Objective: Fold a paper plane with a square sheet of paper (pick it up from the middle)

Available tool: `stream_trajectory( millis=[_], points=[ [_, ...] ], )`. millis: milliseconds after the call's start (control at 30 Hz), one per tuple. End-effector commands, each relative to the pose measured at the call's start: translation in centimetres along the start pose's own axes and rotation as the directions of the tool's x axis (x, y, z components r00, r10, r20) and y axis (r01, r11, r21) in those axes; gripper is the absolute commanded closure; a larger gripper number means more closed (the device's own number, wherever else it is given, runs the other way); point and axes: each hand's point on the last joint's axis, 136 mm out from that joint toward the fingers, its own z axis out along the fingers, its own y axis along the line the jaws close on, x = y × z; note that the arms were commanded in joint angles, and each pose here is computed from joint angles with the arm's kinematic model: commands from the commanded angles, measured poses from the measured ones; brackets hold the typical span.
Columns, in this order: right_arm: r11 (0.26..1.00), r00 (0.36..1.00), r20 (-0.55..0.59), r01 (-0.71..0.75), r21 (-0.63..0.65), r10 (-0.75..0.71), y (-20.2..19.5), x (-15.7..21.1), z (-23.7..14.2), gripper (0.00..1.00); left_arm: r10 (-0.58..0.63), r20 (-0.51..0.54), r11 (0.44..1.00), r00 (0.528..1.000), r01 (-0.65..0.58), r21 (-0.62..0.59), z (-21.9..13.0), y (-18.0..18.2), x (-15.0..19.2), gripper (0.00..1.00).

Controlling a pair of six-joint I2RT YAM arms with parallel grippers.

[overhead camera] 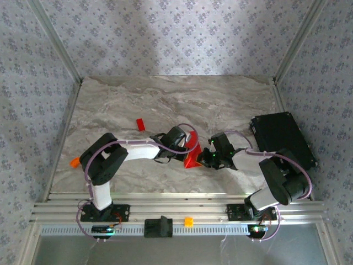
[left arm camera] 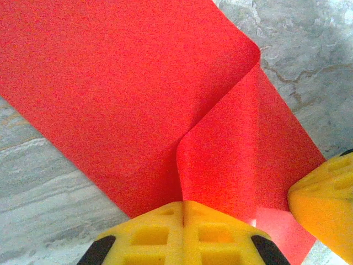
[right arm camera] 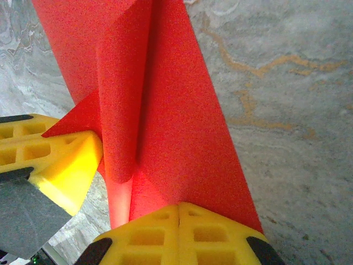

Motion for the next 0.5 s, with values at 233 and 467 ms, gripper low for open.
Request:
stream_trajectory(
  millis=[233, 467],
  points=[
    [0.991, 0.998, -0.050, -0.039, 0.129, 0.046, -3.85, 1.73, 0.29, 0.94, 0.036, 0.063, 0.998, 0.997, -0.039, 0.043, -0.99, -1.51, -2.08, 0.95],
    [0.991, 0.998, -0.049, -0.042, 0.128, 0.048, -3.98, 1.76, 0.27, 0.94, 0.037, 0.065, 0.999, 0.997, -0.040, 0.037, -0.84, -1.29, -2.17, 0.95]
  ],
)
